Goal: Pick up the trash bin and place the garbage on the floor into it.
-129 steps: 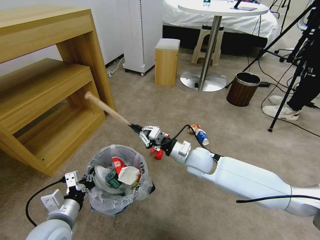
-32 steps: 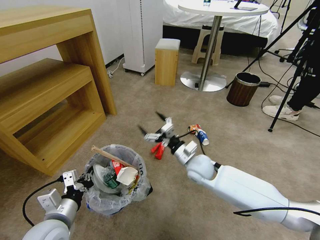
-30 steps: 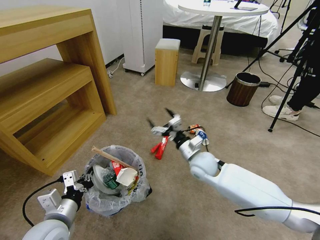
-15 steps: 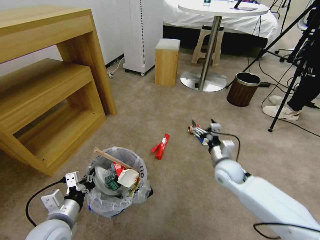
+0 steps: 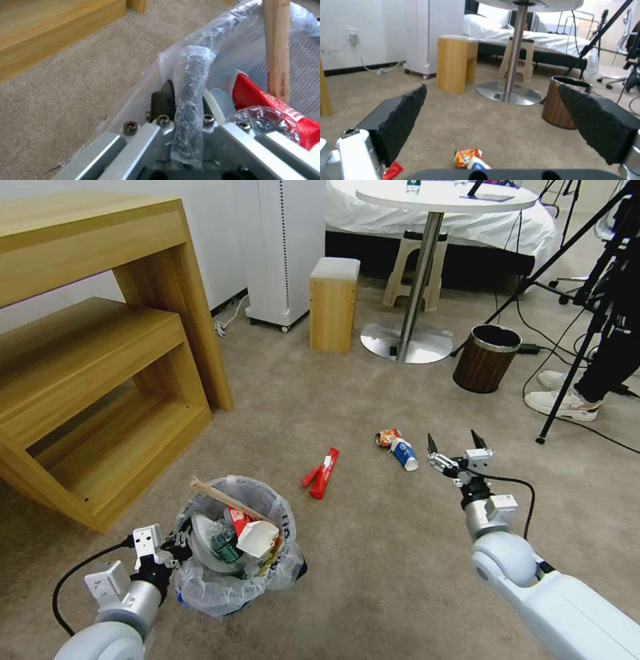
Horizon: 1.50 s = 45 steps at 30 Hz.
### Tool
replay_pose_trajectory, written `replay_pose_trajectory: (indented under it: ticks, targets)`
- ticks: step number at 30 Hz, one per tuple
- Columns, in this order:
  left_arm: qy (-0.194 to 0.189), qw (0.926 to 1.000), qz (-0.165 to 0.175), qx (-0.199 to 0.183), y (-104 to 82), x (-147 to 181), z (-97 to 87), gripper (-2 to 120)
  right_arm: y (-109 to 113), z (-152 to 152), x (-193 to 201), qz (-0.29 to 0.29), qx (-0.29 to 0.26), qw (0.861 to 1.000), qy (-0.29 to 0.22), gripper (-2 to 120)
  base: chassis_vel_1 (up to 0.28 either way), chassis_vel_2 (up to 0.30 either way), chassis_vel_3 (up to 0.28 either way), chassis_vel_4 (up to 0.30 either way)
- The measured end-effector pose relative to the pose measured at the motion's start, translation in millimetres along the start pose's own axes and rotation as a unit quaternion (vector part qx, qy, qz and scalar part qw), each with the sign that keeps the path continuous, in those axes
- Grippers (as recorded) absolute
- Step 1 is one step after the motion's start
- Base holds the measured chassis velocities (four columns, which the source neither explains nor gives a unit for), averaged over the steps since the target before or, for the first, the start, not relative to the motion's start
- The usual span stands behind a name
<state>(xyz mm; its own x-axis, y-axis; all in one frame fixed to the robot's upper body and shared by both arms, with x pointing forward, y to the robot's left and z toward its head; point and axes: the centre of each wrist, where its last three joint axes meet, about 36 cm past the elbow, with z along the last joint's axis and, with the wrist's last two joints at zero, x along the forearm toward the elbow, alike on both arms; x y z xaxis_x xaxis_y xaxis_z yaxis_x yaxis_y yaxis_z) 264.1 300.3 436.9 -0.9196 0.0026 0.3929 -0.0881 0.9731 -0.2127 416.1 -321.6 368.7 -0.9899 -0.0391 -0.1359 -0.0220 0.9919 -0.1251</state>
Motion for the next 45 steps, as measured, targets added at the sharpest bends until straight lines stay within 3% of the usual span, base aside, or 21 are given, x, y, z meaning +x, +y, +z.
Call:
replay_pose_trajectory:
  ticks: [17, 45]
  targets:
    - [-0.010, 0.9999, -0.001, 0.000, 0.8, 1.0, -5.3, 1, -0.9, 6.1, 2.0, 0.001, 0.008, 1.000, -0.001, 100, -0.046, 0.054, 0.049, -0.052]
    - [-0.027, 0.9980, -0.057, -0.005, 46.3, -18.3, -16.6, 1, 8.9, 10.4, -0.3, -0.003, -0.004, 1.000, -0.003, 99, -0.066, 0.068, 0.072, -0.065]
